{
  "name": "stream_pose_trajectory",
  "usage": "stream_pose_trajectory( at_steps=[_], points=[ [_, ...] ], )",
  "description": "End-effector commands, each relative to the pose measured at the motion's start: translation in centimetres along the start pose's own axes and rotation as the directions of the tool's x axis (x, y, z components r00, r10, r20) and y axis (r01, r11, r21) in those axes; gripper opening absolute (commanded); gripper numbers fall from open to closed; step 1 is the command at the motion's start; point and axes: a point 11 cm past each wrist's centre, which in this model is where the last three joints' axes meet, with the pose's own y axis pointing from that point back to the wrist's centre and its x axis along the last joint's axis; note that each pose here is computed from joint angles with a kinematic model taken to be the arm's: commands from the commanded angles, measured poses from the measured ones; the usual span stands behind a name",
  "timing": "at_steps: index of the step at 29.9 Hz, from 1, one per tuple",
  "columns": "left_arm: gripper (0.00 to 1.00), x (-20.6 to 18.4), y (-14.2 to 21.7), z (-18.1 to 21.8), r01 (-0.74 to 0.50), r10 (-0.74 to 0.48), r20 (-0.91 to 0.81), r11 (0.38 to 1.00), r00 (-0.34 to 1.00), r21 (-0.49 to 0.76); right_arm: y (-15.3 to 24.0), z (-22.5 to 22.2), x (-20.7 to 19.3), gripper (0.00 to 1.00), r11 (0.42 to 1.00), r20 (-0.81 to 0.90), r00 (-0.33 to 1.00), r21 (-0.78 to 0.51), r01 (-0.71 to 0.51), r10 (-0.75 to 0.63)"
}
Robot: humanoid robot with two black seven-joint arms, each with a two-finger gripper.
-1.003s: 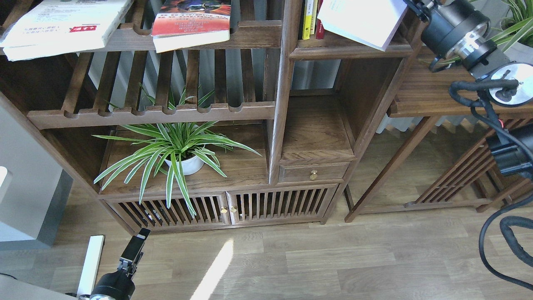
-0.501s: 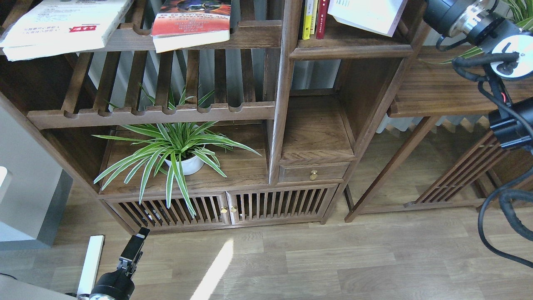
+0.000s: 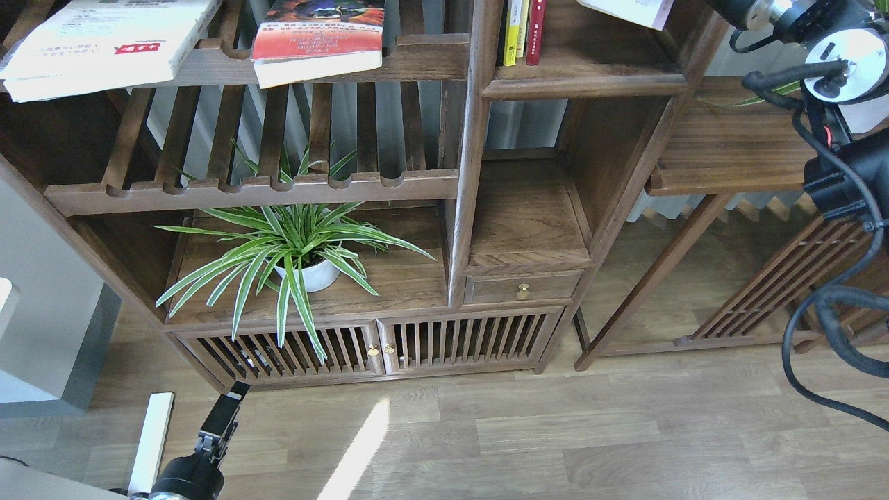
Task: Organize books on shelf
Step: 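Insert the white book upright beside the standing books with the right gripper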
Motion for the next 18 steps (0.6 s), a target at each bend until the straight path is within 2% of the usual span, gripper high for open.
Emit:
stream_pose_trajectory(
  at_steps=[1,6,13,18],
  points=[
    [0.99,0.2,0.2,-0.1,-0.005,0.005,-0.001,1.000,1.000,0.001,-0.1,0.0,0.5,0.00,1.000,-0.017,1.000,0.019,-0.020,0.020],
    [0.99,0.2,0.2,-0.2,-0.006,0.006,-0.001,1.000,1.000,0.006,-0.9,0.7,-0.1,0.00,0.999,-0.043,0.999,0.032,-0.031,0.033],
    [0.99,0.4,0.3,-0.1,-0.009,0.009,0.002,1.000,1.000,0.004,-2.4,2.0,-1.7,0.00,0.993,-0.069,0.997,0.114,-0.024,0.032],
    [0.99,0.3,0.3,-0.1,-0.008,0.008,0.003,1.000,1.000,0.003,-2.5,2.1,-0.7,0.00,0.988,-0.076,0.995,0.142,-0.057,0.068]
  ],
)
